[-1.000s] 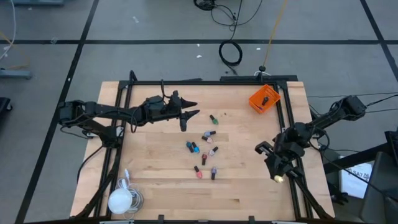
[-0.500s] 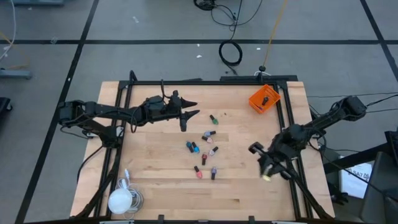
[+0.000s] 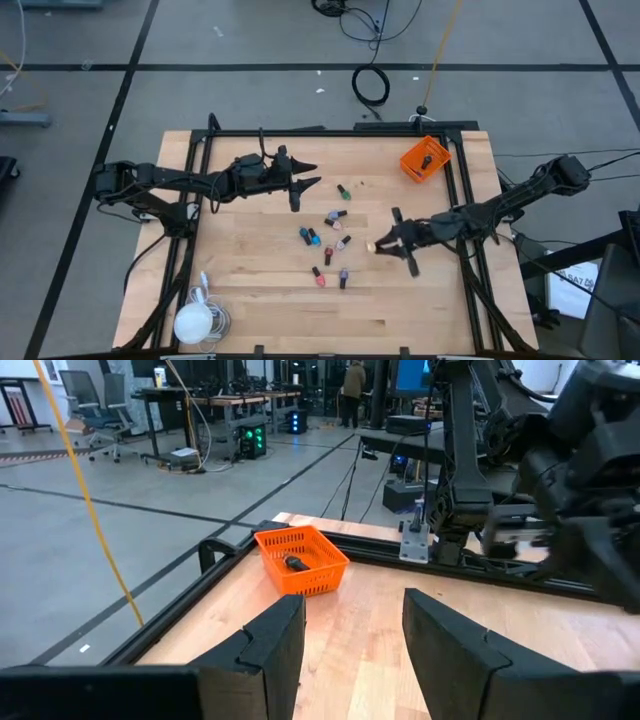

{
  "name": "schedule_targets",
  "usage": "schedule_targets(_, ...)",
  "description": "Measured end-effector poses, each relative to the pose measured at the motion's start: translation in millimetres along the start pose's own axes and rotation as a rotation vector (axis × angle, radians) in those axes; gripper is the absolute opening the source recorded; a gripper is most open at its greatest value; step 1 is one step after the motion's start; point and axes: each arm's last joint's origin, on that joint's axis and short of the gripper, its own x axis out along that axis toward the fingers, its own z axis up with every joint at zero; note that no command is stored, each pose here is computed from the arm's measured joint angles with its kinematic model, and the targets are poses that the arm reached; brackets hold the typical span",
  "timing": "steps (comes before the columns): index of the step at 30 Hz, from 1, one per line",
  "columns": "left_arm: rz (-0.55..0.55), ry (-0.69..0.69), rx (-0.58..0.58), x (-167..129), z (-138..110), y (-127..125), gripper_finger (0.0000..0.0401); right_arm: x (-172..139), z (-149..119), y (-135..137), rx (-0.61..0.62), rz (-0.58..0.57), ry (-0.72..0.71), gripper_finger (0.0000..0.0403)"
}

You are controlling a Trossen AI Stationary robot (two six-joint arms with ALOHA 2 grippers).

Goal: Pick & Place Nail Polish
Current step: Put the yellow nail polish bottle into the orange basket

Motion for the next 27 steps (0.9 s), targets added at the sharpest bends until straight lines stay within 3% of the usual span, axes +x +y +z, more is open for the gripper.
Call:
schedule_targets(18,0.004,-0.008,0.026,0.0,0.8,1.2,0.0166,-2.4,1.5,-10.6,-0.244,-0.367,-0.026,0.0048)
schedule_targets(27,0.004,-0.008,0.054,0.0,0.8,1.2,0.0166,-33.1,1.5,-21.2,-0.26,-0.609,0.045,0.0048)
